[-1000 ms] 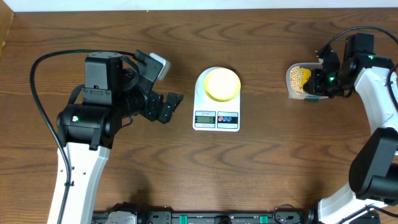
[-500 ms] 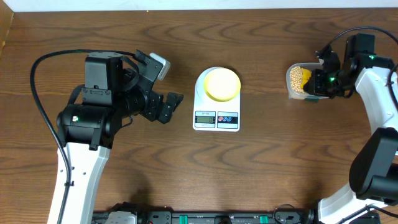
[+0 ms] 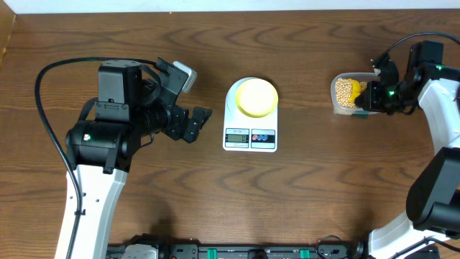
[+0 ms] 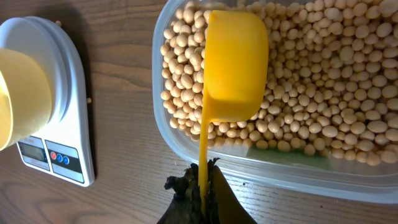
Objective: Scoop item into bowl and weigh 50g on scale
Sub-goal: 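Push the scoop through the soybeans with the right gripper, then tilt the scoop up with the right gripper to fill it with beans, then carry the filled scoop with the right gripper over the yellow bowl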
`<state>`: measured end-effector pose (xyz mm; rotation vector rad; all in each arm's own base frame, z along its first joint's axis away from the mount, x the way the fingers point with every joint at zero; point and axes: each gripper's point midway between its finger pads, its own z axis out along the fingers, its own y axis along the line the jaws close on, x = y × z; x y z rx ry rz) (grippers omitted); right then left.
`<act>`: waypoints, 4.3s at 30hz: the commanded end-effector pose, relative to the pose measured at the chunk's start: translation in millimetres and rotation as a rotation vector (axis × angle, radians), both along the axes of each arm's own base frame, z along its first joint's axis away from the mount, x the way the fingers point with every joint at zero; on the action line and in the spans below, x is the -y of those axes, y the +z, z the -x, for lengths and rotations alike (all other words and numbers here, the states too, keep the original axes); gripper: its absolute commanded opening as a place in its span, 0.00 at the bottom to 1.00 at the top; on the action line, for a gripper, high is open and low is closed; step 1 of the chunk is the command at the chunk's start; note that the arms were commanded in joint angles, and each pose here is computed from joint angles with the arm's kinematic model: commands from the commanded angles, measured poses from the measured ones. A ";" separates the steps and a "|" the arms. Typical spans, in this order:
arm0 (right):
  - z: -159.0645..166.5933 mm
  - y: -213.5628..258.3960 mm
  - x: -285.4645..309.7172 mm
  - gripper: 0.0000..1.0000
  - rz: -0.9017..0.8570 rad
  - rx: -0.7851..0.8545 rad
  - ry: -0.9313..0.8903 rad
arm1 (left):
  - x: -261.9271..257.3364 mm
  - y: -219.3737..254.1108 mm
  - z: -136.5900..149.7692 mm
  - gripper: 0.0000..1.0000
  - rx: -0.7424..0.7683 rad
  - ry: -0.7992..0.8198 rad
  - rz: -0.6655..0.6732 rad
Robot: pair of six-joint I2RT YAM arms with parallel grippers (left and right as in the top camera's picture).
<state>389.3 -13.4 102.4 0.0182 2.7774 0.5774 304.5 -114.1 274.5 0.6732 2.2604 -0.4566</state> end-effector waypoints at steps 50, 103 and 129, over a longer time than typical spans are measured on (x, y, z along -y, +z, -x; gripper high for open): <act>8.0 23.7 27.0 0.01 -0.400 0.124 -0.100 | 0.5 0.1 1.0 0.98 -0.003 -0.003 0.010; 3.0 67.5 -12.4 0.01 -0.671 0.232 0.004 | 0.5 0.1 1.0 0.98 -0.003 -0.003 0.010; -4.3 73.8 -116.8 0.01 -0.706 0.178 0.227 | 0.5 0.1 1.0 0.98 -0.003 -0.003 0.010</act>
